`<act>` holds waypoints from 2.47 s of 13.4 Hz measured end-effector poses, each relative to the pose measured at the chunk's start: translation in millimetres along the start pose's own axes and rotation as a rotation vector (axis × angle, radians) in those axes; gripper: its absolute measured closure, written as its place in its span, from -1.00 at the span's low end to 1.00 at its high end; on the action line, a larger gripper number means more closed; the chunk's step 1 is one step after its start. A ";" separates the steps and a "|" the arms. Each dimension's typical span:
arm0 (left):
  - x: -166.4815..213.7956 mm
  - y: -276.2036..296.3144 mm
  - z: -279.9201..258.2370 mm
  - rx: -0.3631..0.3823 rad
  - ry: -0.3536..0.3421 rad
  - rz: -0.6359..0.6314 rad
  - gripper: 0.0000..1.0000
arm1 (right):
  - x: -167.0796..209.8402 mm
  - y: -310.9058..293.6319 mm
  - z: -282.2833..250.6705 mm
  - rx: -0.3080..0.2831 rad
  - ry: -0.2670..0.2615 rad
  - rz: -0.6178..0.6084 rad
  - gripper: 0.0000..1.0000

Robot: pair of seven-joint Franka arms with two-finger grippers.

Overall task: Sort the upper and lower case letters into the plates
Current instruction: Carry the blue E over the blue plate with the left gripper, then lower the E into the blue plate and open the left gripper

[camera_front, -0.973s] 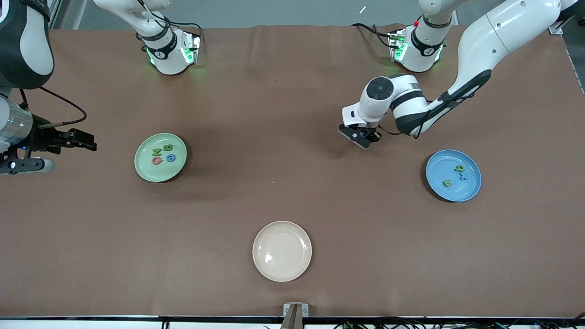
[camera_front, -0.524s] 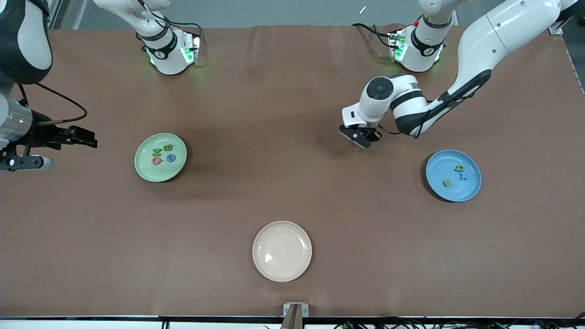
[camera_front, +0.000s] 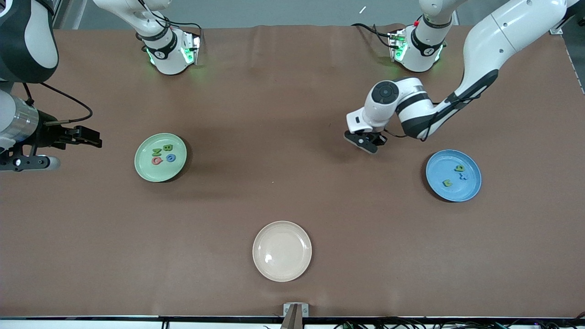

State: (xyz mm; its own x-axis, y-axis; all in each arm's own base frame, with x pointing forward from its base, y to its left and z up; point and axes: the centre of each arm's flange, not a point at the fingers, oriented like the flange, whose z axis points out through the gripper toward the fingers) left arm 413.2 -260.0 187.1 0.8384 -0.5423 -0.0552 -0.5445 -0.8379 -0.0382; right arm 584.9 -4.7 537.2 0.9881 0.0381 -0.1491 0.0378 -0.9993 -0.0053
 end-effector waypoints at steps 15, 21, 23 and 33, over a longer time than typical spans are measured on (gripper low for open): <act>-40.4 -215.4 -50.1 0.034 -0.041 0.137 0.45 | 10.9 3.7 -16.1 0.002 0.014 0.006 -1.00; -61.1 -257.1 -20.6 0.074 -0.069 0.162 0.45 | 3.4 3.3 -2.3 0.005 -0.025 0.005 -1.00; -62.0 -265.0 -18.5 0.076 -0.065 0.169 0.45 | -6.9 2.8 -12.6 0.004 -0.012 0.005 -1.00; -64.3 -277.7 -2.9 0.062 -0.055 0.167 0.32 | -59.4 6.7 -37.6 0.007 0.019 0.016 -1.00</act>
State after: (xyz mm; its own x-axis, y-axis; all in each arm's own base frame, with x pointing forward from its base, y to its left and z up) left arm 510.6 7.3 204.2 0.7345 -0.6679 -0.1200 -0.6779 -0.7301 -0.0856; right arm 532.0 -13.6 583.3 0.9912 0.0222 -0.1303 0.0210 -0.9997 -0.0104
